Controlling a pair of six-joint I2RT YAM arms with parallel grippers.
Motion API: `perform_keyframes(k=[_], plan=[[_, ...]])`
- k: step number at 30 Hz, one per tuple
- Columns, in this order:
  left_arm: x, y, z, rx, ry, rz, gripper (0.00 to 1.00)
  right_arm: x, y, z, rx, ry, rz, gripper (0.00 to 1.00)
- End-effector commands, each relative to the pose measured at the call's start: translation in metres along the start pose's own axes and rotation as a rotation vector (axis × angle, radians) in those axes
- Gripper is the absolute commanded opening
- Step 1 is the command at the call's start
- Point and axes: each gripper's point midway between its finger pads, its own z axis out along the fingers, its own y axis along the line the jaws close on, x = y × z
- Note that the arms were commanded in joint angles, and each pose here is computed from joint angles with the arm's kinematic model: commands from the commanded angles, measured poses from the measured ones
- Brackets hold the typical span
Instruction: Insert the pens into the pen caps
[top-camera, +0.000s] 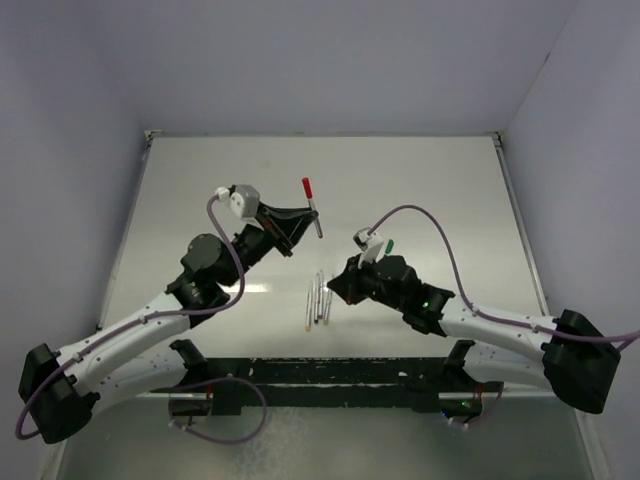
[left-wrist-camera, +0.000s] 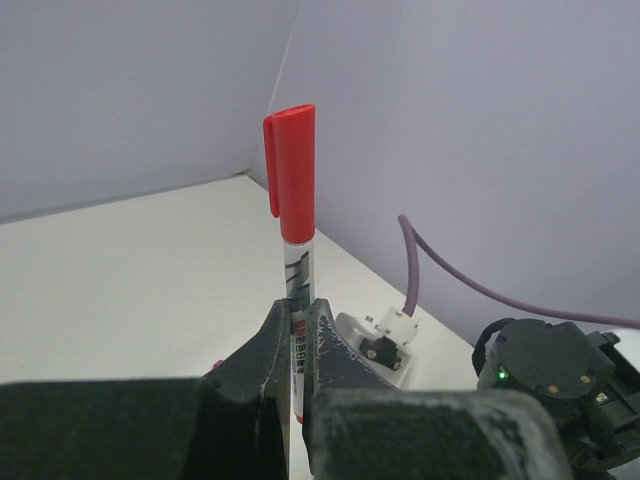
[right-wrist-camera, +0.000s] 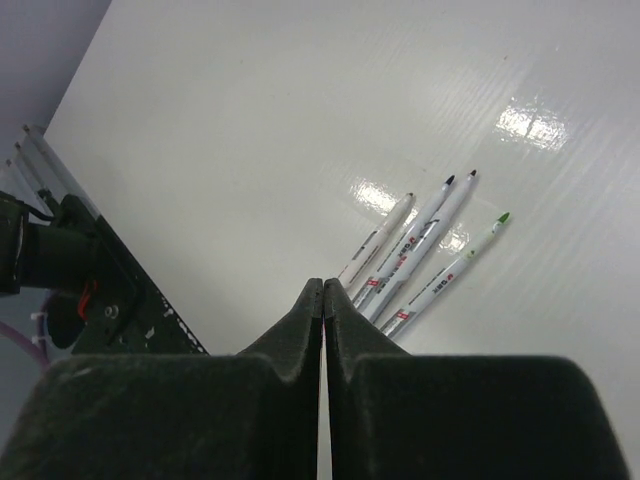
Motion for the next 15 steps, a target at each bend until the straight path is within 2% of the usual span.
perform_keyframes(k=[1,5,9,12,15], plan=[[-0.013,0.007,-0.006,-0.039,-0.04,0.044,0.0,-0.031,0.004,-0.01,0.019,-0.098,-0.016,0.03],[-0.015,0.012,-0.016,-0.063,-0.041,0.089,0.0,-0.037,-0.004,-0.02,0.079,-0.11,-0.022,0.28],[-0.009,0.03,-0.023,-0.15,-0.005,0.127,0.0,-0.042,-0.018,-0.032,0.156,-0.145,-0.007,0.63],[0.008,0.057,-0.022,-0.275,0.098,0.155,0.0,-0.05,-0.035,-0.041,0.26,-0.184,0.005,0.99],[0.027,0.082,-0.021,-0.36,0.19,0.154,0.0,-0.06,-0.05,-0.048,0.358,-0.22,0.006,1.0]])
